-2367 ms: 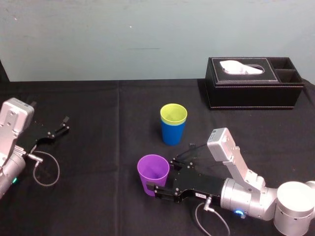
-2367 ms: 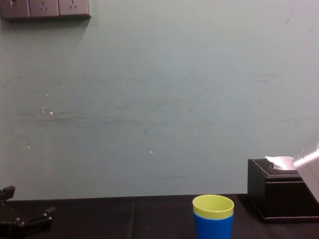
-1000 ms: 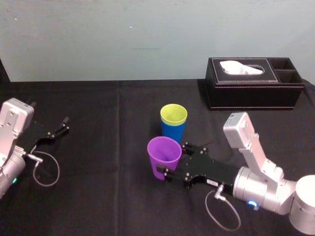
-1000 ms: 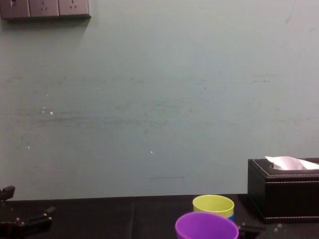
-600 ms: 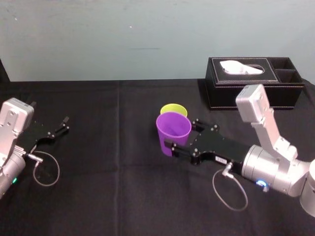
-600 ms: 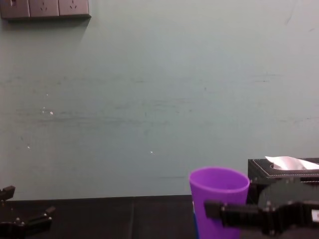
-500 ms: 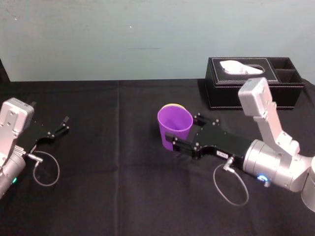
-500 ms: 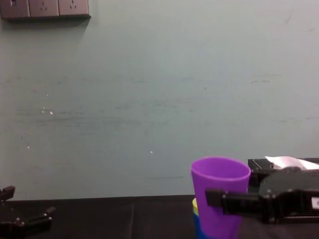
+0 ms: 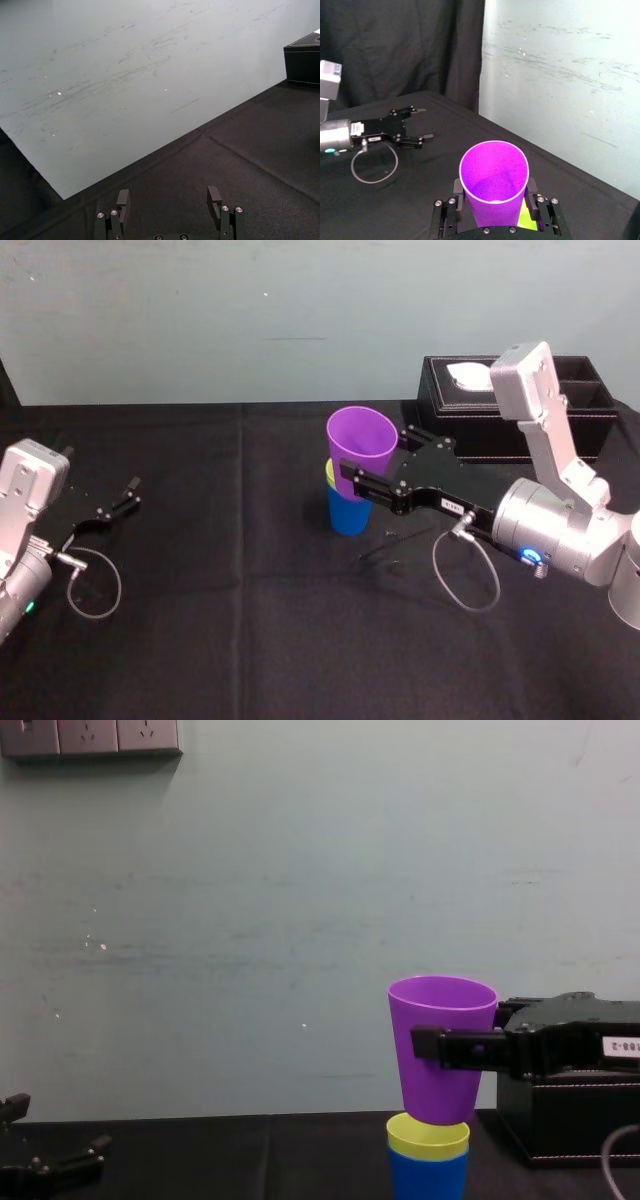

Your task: Stack the three plastic cups sequentially using one hand.

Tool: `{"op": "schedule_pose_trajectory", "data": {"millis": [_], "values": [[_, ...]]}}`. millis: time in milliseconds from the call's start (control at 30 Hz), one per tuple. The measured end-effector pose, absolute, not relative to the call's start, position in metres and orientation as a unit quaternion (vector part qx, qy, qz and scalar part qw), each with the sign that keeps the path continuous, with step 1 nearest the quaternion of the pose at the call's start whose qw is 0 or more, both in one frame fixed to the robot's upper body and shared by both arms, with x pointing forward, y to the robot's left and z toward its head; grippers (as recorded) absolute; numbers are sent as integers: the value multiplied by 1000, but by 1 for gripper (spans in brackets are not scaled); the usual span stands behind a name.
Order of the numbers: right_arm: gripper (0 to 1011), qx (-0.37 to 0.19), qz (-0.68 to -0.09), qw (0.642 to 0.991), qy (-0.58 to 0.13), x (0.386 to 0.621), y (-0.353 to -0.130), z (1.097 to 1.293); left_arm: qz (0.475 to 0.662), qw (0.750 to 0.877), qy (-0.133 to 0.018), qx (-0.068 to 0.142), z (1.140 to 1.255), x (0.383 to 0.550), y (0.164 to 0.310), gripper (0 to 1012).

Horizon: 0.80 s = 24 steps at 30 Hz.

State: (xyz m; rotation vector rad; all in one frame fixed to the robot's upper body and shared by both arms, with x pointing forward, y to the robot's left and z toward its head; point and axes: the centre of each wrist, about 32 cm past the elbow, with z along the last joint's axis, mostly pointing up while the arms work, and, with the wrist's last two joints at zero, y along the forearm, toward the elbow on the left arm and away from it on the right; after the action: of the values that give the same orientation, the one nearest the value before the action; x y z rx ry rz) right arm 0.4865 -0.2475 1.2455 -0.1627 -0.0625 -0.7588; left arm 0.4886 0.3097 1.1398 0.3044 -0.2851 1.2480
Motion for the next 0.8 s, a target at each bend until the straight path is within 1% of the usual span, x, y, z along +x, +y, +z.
{"op": "schedule_pose_trajectory", "data": {"millis": [300, 800], "values": [[721, -85, -386, 918, -23, 502, -246, 1246, 580, 791, -132, 141, 1140, 489, 310, 1010], [721, -93, -397, 913, -8, 522, -243, 1236, 580, 791, -132, 141, 1140, 489, 310, 1010]]}}
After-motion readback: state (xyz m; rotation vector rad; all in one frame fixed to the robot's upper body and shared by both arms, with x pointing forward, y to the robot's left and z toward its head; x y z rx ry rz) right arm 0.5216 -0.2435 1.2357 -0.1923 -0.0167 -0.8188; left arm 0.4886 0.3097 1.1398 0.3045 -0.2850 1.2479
